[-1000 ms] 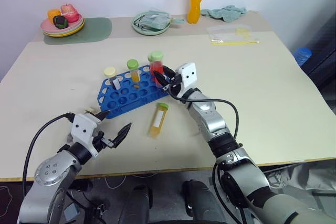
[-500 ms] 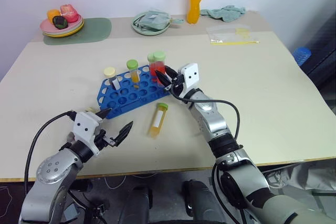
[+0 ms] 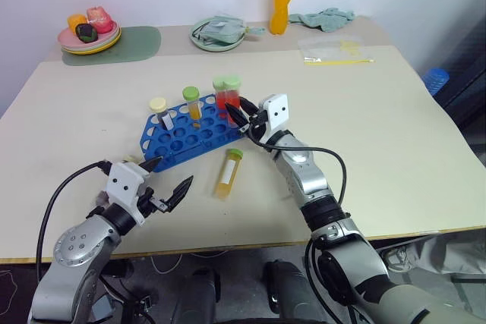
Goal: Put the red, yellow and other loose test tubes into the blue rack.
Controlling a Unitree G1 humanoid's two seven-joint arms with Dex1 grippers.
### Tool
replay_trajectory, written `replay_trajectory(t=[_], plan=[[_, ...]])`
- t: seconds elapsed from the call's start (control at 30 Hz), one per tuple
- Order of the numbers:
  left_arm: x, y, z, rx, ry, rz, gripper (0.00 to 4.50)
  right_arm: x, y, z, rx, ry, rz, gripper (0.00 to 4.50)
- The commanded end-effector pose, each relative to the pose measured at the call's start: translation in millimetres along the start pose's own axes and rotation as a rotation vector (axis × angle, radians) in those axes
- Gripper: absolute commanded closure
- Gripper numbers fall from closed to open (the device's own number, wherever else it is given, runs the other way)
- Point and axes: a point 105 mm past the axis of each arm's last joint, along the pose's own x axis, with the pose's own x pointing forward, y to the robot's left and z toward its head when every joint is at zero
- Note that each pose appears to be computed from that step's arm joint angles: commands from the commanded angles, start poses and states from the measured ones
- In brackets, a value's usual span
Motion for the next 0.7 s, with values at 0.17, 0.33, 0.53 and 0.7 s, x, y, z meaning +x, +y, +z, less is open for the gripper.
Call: replay_trajectory(t=[0.17,0.33,0.53,0.7], plan=[[-1,0,10,0.036,-0.032,0.002,0.00,8,4,12,-0.020,-0.056,0.001,3.34],[-2,0,10,0.036,-0.032,0.007,0.00,6,9,16,-0.014,-0.067,0.035,2.15],[-8,8,11,0.047,-0.026,0.043,0.00,-10,-5,33,-0.059,-0.029,0.018,0.18],[-18,22,8,0.068,0.000,0.082,0.00,-67,-7,40,0.041,0.229,0.154,0.18]])
